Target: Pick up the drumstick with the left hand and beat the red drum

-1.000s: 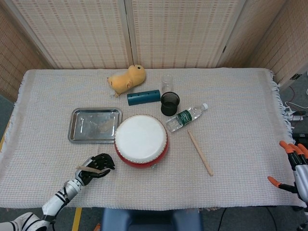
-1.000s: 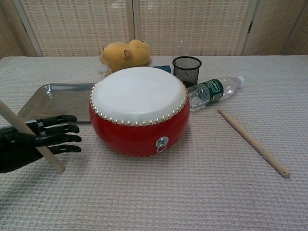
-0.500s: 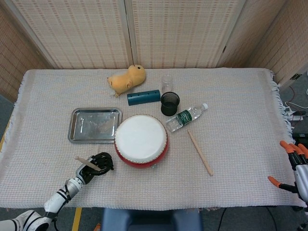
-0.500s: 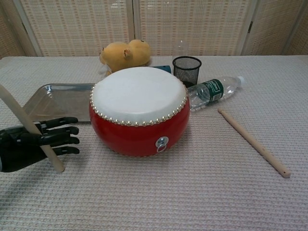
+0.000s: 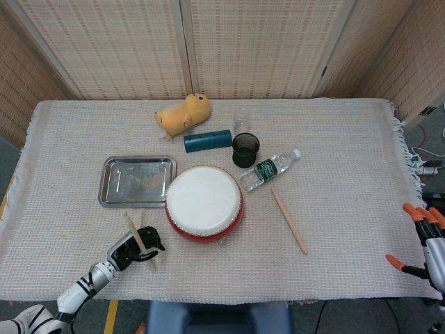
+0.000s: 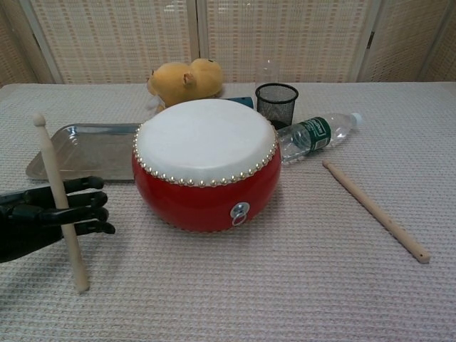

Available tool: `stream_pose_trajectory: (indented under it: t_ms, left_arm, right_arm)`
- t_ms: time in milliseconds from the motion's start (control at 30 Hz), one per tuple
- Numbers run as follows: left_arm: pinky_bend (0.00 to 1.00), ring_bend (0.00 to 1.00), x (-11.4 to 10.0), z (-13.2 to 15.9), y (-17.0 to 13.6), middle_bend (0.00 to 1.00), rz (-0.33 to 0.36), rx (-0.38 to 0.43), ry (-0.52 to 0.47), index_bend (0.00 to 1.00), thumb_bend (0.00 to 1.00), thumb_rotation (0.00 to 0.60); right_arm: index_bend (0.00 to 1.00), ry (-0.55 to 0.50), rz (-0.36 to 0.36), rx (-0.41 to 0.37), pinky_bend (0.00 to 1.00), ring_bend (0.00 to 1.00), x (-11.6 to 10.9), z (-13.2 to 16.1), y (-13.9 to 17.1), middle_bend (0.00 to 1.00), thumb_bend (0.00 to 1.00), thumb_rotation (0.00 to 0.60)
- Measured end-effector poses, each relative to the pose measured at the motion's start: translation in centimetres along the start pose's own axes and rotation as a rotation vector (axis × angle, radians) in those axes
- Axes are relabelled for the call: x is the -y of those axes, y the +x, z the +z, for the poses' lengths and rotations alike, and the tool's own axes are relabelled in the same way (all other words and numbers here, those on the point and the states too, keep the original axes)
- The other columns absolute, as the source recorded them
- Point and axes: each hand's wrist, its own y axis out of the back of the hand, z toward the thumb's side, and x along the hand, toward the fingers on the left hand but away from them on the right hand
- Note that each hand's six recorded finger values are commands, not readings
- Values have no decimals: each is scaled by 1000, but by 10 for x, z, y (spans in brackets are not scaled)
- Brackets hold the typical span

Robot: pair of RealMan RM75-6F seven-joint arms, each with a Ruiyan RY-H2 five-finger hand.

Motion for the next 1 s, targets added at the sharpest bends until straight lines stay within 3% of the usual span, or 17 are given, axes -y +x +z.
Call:
stream_pose_trajectory:
  t_ms: [367, 1000]
  left_arm:
    - [546, 593, 10, -1, -1, 708, -36, 25, 121, 642, 233, 600]
    - [595, 682, 28, -10, -10, 791, -82, -8, 322, 717, 226, 600]
  right_arm:
    - [44, -2, -7, -1, 39, 0, -1, 1, 1, 126, 86, 600]
    - [45, -6, -13, -7, 39, 0, -1, 0, 1, 126, 85, 600]
